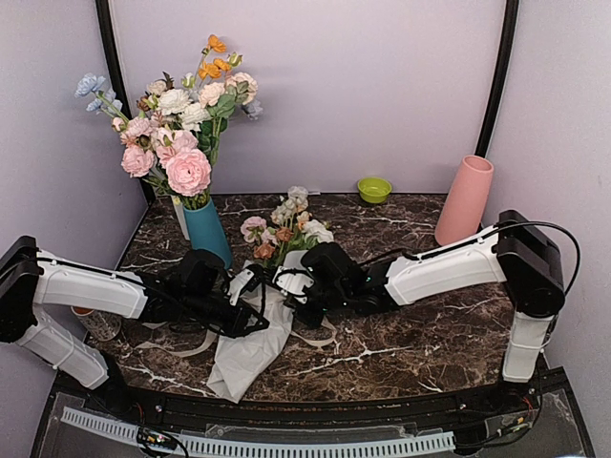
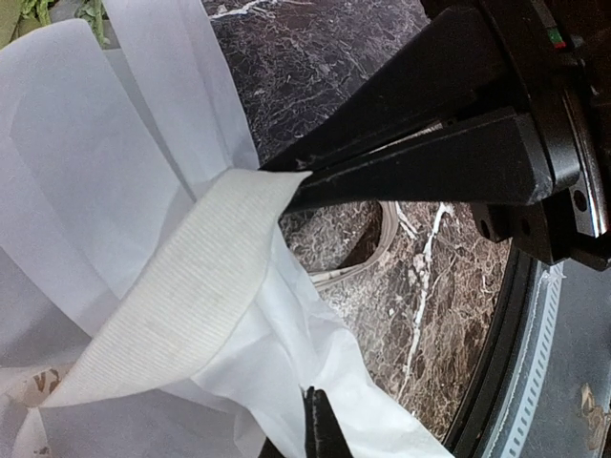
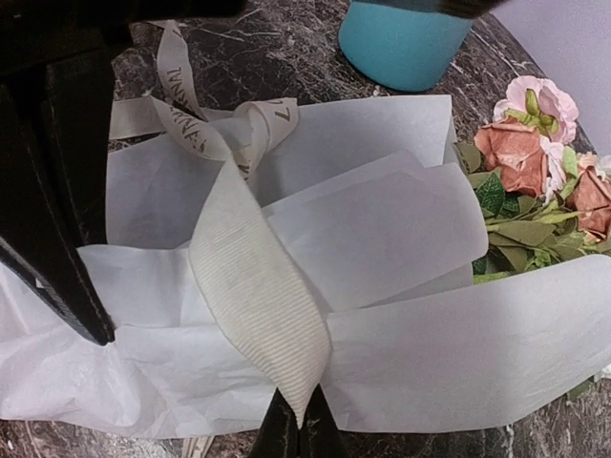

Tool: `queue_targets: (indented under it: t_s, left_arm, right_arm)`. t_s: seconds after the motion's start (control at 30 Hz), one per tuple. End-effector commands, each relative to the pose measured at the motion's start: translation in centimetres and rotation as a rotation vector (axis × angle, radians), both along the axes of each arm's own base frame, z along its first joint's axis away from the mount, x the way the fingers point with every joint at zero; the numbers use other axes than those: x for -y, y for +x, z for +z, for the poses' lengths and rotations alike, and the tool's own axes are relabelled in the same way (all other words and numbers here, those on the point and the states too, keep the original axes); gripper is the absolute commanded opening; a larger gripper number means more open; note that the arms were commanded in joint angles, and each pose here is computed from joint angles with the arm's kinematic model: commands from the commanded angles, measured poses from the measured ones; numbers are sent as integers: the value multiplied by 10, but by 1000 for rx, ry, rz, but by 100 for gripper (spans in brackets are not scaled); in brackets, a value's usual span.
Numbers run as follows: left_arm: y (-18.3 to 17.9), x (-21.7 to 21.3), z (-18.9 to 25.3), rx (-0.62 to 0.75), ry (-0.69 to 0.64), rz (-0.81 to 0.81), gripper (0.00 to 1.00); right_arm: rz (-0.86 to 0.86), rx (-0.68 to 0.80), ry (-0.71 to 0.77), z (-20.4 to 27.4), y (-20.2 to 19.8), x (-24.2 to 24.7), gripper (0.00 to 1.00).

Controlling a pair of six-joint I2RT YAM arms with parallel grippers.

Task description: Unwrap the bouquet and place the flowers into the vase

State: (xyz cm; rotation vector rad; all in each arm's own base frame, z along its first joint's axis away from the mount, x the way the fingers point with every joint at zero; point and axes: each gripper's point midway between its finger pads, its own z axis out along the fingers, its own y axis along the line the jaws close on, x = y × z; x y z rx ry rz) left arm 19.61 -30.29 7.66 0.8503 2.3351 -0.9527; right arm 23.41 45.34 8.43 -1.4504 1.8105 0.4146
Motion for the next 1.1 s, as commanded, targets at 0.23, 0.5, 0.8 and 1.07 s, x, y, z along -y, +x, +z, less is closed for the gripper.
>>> queue_targets:
  t_s: [0.23,0.5,0.8,1.07]
  left_arm:
    - [7,3,11,23,-19,30,0]
    - [13,5,14,43,-20,38,0]
    - [16,8,15,50,-17,34,0]
    - [18,9,16,49,-22,37,0]
  right_arm:
    - [-151,41,91,45,15,43,0]
    - [-374,89,160,84,44,106,0]
    - [-603,179,242,127,66,182,0]
    - [-905,128,336,130,85,250,0]
